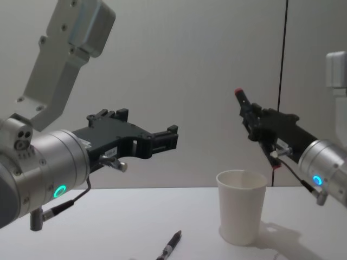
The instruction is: Place the pen into the pen holder.
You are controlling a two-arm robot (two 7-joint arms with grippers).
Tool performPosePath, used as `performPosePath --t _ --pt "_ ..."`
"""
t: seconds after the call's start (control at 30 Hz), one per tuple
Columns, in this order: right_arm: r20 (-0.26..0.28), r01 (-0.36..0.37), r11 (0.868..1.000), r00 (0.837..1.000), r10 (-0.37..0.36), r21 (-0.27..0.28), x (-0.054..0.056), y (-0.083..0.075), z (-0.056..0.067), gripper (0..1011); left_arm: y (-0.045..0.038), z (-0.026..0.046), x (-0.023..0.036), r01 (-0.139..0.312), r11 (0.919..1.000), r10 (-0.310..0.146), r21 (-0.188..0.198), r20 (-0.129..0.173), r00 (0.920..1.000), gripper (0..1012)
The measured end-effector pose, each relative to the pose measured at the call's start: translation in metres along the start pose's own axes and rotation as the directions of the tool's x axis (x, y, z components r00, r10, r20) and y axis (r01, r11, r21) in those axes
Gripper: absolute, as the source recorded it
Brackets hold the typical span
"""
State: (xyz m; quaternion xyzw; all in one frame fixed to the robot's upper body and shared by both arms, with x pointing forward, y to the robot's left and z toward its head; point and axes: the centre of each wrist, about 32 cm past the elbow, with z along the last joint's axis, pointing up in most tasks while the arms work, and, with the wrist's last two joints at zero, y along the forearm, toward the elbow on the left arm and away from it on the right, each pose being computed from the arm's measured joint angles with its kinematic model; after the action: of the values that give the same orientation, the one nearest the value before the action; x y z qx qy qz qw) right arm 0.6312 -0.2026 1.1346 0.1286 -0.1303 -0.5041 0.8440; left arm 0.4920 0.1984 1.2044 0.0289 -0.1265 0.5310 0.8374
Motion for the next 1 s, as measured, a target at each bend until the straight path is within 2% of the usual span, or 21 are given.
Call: performPosePath --t 0.37,0.77,0.87,0.97,1.0 --pt "-0.012 -0.018 1.0 1.0 0.017 -0.02 -0.008 0.012 -0.011 185 0.0 0.0 0.0 0.0 1.0 0.0 0.0 0.0 1.0 1004" --pt "-0.016 -0.025 0.999 1.0 0.024 -0.036 -0.015 0.018 -0.014 187 0.0 0.0 0.0 0.0 1.0 0.0 0.0 0.0 1.0 1004" --pt "-0.015 -0.025 0.999 1.0 0.025 -0.04 -0.016 0.019 -0.014 253 0.0 0.0 0.0 0.0 1.0 0.0 0.0 0.0 1.0 1004" --pt "-0.012 -0.022 0.999 1.0 0.021 -0.044 -0.017 0.02 -0.015 376 0.0 0.0 0.0 0.0 1.0 0.0 0.0 0.0 1.0 1004" --pt "-0.011 -0.021 0.999 1.0 0.02 -0.044 -0.017 0.02 -0.015 390 0.0 0.0 0.0 0.0 1.0 0.0 0.0 0.0 1.0 1004"
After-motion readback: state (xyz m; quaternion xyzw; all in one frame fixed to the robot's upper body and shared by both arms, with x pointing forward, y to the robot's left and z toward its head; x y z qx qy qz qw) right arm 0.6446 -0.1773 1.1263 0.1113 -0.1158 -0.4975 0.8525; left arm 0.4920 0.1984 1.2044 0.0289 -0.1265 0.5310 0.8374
